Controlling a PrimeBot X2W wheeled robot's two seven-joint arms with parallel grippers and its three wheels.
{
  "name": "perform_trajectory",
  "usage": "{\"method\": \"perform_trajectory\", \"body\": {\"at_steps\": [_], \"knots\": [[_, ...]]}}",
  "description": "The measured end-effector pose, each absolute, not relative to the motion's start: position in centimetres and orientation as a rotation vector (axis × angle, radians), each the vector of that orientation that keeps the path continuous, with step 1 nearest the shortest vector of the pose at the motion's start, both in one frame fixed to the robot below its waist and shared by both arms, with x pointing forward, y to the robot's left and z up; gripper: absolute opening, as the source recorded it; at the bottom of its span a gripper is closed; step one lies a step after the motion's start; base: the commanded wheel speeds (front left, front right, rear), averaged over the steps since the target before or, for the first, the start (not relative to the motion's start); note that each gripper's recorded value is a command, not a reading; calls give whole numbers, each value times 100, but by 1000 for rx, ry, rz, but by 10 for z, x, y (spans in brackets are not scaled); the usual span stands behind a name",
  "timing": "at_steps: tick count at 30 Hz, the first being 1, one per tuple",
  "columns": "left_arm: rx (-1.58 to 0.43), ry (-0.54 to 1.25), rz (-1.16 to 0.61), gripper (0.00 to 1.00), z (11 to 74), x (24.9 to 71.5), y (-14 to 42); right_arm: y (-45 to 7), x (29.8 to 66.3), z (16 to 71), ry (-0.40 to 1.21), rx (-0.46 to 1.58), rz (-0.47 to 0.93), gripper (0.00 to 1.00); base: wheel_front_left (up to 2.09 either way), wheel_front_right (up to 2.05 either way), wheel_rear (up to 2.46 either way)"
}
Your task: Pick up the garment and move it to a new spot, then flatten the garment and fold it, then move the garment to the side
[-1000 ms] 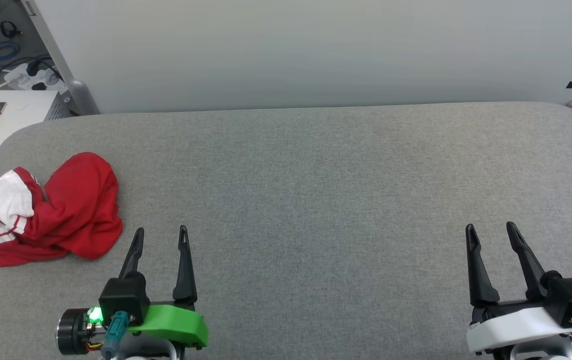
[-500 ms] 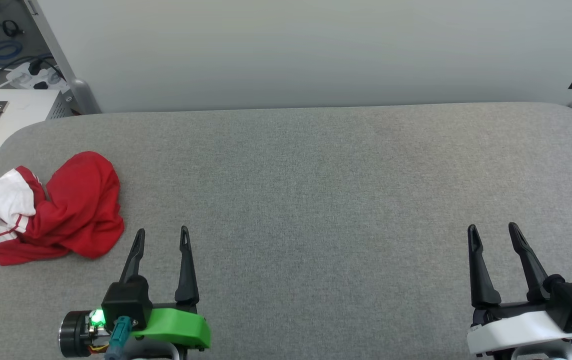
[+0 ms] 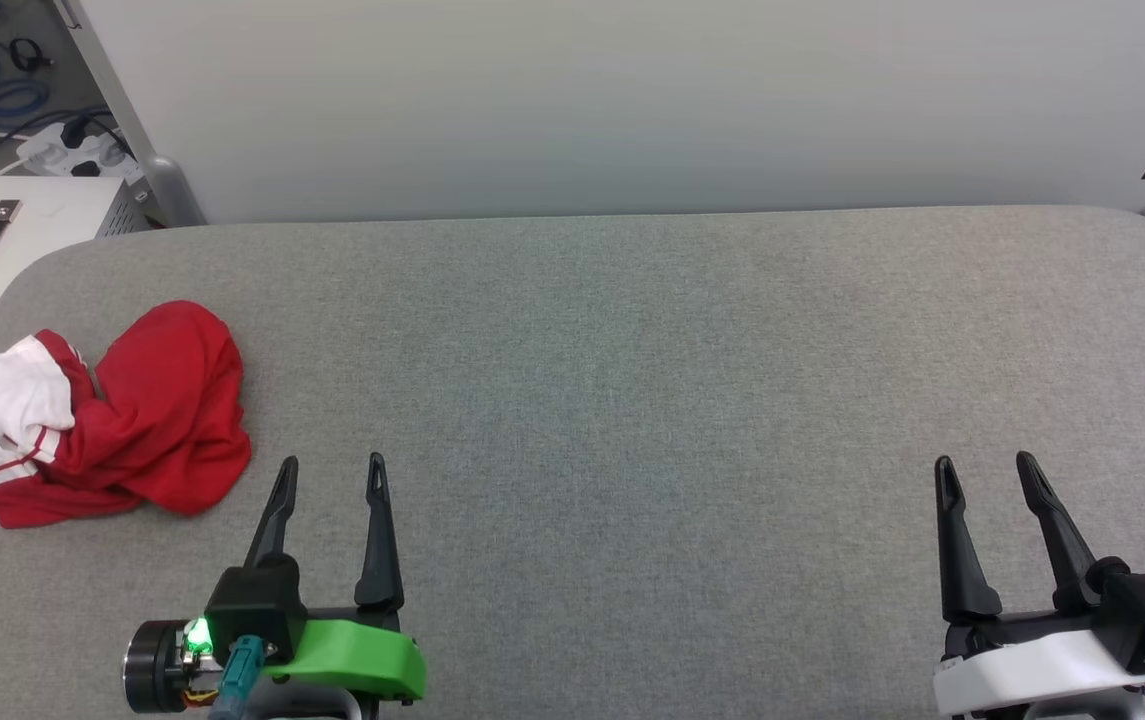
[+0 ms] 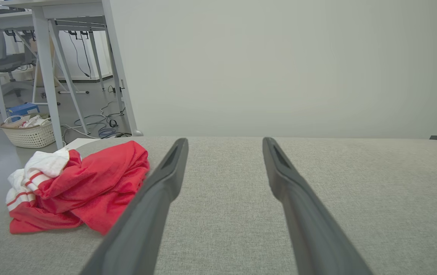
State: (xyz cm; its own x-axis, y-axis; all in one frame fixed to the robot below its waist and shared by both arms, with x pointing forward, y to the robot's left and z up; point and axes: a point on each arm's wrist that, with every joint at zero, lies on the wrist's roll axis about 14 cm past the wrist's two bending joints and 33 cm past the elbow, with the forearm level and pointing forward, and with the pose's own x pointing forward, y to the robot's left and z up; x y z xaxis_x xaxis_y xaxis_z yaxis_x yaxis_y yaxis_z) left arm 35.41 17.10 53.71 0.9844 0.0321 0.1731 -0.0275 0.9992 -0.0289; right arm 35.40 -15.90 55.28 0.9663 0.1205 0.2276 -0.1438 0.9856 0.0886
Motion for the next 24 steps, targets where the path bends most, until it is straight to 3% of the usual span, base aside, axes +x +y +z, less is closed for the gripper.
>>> {"method": "perform_trajectory", "body": {"at_steps": [24], "knots": [[-23,-154,69,100,531,349,183,-147,360,552,-219,110,170,100,0,0,0]]}}
